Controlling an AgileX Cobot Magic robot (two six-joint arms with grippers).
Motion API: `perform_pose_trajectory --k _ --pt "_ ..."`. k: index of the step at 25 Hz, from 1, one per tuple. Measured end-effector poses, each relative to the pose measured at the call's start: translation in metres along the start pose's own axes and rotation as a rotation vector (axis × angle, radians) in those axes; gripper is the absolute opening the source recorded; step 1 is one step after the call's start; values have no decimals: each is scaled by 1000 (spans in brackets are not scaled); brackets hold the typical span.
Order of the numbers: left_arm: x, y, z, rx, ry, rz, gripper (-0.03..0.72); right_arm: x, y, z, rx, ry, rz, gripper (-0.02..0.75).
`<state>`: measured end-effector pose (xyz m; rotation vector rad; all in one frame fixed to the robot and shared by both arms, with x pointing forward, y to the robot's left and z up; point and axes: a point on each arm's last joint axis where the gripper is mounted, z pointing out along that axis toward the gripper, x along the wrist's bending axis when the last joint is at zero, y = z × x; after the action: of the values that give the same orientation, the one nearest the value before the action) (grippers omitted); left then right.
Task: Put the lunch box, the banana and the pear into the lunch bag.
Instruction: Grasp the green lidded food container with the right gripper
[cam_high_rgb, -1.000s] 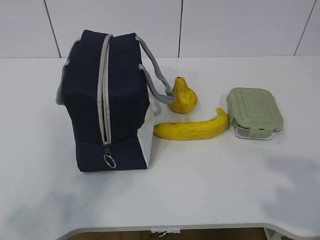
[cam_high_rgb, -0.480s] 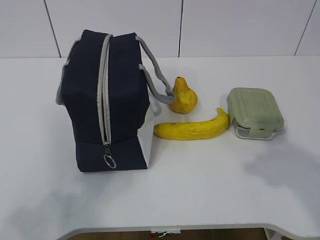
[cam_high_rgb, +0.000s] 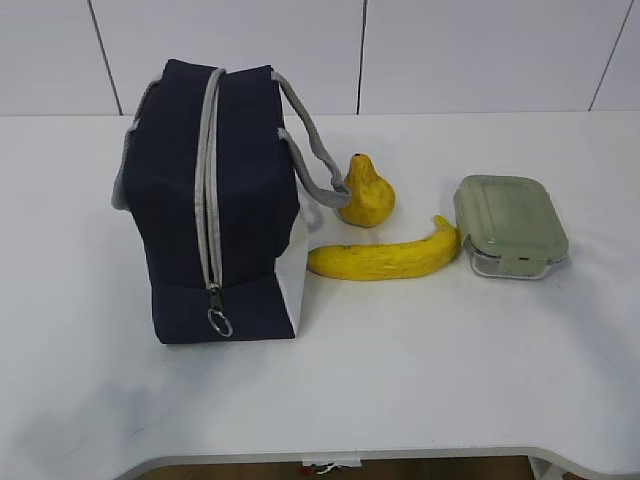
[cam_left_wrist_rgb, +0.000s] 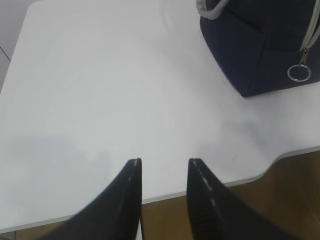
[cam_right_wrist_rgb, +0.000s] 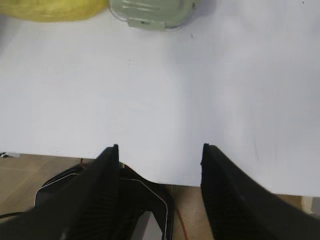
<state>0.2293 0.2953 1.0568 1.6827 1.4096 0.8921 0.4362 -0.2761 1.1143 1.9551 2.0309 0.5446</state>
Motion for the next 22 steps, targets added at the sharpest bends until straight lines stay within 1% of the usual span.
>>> perform_pose_trajectory --k 2,4,7,9,13,17,20,22 --pt "0 0 0 0 0 0 239 -3 15 5 11 12 7 428" --pt "0 0 0 0 0 0 239 -9 28 12 41 52 22 428" --pt "0 0 0 0 0 0 239 -27 40 18 59 156 71 428" --pt "0 0 0 0 0 0 239 -42 44 19 45 235 116 428" --pt "0 0 0 0 0 0 239 -73 52 26 -26 349 160 428" --pt "0 0 0 0 0 0 239 -92 58 46 -45 422 179 428" --pt "0 0 0 0 0 0 239 -102 62 69 -27 479 202 428" --pt "0 0 0 0 0 0 239 -109 63 85 -6 500 210 428"
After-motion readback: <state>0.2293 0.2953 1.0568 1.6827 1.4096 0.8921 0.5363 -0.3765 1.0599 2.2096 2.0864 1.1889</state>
